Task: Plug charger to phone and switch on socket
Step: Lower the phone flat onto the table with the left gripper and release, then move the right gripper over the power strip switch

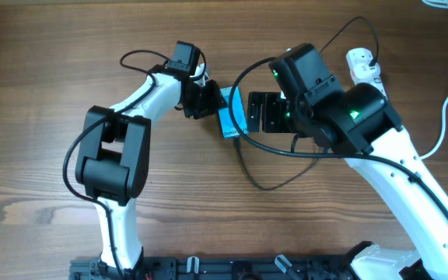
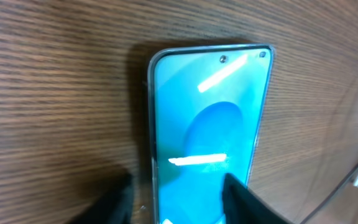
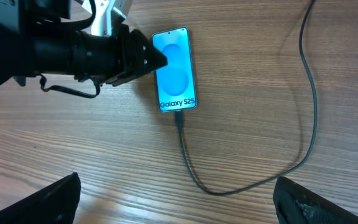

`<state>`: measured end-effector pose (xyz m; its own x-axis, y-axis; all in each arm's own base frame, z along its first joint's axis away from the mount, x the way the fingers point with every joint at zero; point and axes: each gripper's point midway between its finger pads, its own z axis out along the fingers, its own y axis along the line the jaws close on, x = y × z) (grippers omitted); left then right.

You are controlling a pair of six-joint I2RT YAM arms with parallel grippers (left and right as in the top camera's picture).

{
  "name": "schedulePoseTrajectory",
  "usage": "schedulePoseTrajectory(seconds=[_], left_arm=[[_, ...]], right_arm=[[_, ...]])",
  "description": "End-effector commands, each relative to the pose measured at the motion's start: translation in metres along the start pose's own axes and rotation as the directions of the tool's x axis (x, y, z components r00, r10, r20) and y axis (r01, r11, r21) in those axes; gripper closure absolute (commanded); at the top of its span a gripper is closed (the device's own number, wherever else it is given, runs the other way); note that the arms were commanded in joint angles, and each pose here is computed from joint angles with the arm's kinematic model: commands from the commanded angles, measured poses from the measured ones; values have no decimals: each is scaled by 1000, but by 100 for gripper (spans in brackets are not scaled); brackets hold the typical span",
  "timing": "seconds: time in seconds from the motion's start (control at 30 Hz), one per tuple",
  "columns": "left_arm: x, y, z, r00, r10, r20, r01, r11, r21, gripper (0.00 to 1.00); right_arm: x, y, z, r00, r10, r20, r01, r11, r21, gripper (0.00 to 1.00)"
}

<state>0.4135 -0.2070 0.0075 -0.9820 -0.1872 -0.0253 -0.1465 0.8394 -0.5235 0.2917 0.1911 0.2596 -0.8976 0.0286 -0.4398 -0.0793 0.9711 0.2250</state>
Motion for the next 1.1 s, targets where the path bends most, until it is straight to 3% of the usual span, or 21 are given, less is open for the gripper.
schedulePoseTrajectory(seconds=[0.0,0.1,0.23,0.27,0.3,0.33,0.53,0.7,0.8,0.97,1.07], left_arm=[[-2,8,-13,1000,-14,21,15,999,-48,49],[-10,-2,-56,996,-17,84,19,1000,-22,51],[-15,-32,-147,969,11,245,-23,999,47,51],[-13,-41,-168,958,26,286,-46,997,64,42],[-9,-52,-188,945,44,325,-74,994,80,11],[-5,-57,-198,938,52,343,-87,992,87,0],[6,-65,-222,926,64,373,-108,989,98,0],[6,-65,-221,926,64,373,-108,989,99,0],[6,-65,-221,926,64,373,-108,989,99,0],[6,-65,-221,926,64,373,-108,989,98,0],[6,-65,-221,926,64,373,-108,989,98,0]], right_arm=[[6,0,16,999,9,-48,-8,1000,21,0],[6,0,18,999,11,-53,-10,1000,24,0],[7,-1,18,998,10,-58,-9,1000,28,0],[7,-1,18,998,10,-58,-9,1000,28,0],[7,-1,18,998,11,-58,-9,1000,27,0],[7,-1,18,998,11,-57,-9,1000,27,0],[-2,-10,18,1000,22,-19,-21,998,64,0],[-50,-83,9,967,237,92,-247,961,123,0],[-81,-142,-1,912,352,213,-387,909,155,0],[-83,-237,-24,835,402,376,-536,748,391,0],[-88,-278,-18,776,466,424,-624,667,408,0]])
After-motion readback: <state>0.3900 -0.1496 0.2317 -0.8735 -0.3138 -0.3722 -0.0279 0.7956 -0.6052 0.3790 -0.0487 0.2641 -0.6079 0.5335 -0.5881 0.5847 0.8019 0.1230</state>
